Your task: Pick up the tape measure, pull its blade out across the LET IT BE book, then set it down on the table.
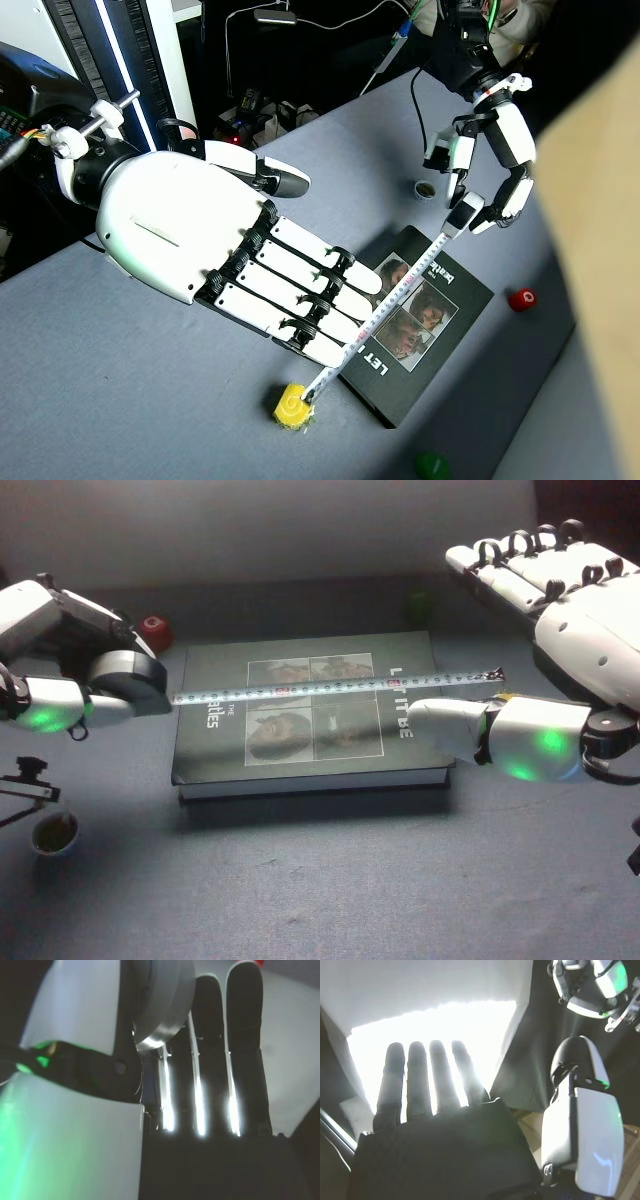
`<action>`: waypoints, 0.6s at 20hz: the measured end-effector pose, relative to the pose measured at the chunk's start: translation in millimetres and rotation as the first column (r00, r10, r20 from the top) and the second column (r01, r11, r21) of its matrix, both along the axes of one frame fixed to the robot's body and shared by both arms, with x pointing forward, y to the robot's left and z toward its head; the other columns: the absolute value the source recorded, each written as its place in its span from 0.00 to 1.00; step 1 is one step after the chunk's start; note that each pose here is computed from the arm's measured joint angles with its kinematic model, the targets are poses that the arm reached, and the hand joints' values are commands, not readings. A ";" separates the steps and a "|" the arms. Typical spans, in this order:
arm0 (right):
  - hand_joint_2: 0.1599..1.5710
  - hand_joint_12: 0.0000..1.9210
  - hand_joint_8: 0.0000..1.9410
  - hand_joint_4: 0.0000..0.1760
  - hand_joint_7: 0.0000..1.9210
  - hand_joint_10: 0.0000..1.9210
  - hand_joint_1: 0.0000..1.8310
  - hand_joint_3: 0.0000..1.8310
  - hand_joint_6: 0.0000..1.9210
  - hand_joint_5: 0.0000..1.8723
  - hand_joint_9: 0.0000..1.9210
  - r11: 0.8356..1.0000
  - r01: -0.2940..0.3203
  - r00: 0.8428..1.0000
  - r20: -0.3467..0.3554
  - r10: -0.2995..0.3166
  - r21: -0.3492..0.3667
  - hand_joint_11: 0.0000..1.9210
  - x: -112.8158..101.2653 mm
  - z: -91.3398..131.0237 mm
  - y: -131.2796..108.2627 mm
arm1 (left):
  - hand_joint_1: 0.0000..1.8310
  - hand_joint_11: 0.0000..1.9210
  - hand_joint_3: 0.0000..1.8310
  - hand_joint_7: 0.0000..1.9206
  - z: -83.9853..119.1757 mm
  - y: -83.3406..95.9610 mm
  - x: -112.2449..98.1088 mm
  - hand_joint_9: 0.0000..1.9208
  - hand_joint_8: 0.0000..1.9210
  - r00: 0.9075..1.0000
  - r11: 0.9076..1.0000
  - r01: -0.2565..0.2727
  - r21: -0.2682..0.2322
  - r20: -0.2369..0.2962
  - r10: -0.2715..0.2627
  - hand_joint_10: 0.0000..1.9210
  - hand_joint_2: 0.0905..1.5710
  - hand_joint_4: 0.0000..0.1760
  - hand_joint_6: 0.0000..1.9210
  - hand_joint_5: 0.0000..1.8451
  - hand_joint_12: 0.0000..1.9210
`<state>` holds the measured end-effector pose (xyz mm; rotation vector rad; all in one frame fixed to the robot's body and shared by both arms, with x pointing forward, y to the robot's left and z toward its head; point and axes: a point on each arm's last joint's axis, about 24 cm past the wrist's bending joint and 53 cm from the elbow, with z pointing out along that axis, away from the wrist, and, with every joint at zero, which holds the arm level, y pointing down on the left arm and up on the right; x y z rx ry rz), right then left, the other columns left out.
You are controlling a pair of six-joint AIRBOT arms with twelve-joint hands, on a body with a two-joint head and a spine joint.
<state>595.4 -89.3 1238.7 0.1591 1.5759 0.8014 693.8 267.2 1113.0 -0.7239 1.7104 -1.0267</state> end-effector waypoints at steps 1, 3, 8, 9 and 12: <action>0.62 0.11 0.00 0.00 0.00 0.00 0.00 0.00 0.00 0.00 0.00 1.000 -0.006 1.000 0.002 0.006 0.000 0.00 -1.1 0.4 1.5 | 0.75 0.42 0.00 0.55 0.9 1.8 1.7 0.45 0.47 1.000 1.000 -0.004 -0.001 0.005 0.004 0.69 0.68 0.00 0.36 0.56 0.58; 0.62 0.12 0.00 0.00 0.00 0.00 0.00 0.00 0.00 0.00 0.00 1.000 -0.007 1.000 -0.001 0.007 0.000 0.00 -1.4 -0.4 1.9 | 0.75 0.42 0.00 0.55 0.6 5.0 5.1 0.45 0.47 1.000 1.000 -0.008 0.005 0.013 0.008 0.69 0.68 0.00 0.36 0.56 0.59; 0.63 0.10 0.00 0.00 0.00 0.00 0.00 0.00 0.00 0.00 0.00 1.000 -0.008 1.000 0.002 0.008 -0.001 0.00 -1.4 0.3 2.0 | 0.75 0.42 0.00 0.55 -8.1 9.3 4.2 0.45 0.47 1.000 1.000 -0.001 0.018 0.005 0.001 0.69 0.68 0.00 0.36 0.56 0.59; 0.64 0.09 0.00 0.00 0.00 0.00 0.00 0.00 0.00 0.00 0.00 1.000 -0.008 1.000 0.002 0.008 -0.001 0.00 -1.4 0.1 2.0 | 0.75 0.42 0.00 0.55 -9.4 10.6 4.4 0.45 0.47 1.000 1.000 -0.002 0.021 0.003 0.002 0.69 0.68 0.00 0.36 0.56 0.59; 0.64 0.09 0.00 0.00 0.00 0.00 0.00 0.00 0.00 0.00 0.00 1.000 -0.010 1.000 0.004 0.010 -0.005 0.00 -1.8 -0.1 2.3 | 0.75 0.42 0.00 0.54 -9.0 15.1 6.4 0.45 0.48 1.000 1.000 -0.008 0.021 0.007 0.008 0.69 0.68 0.00 0.35 0.56 0.59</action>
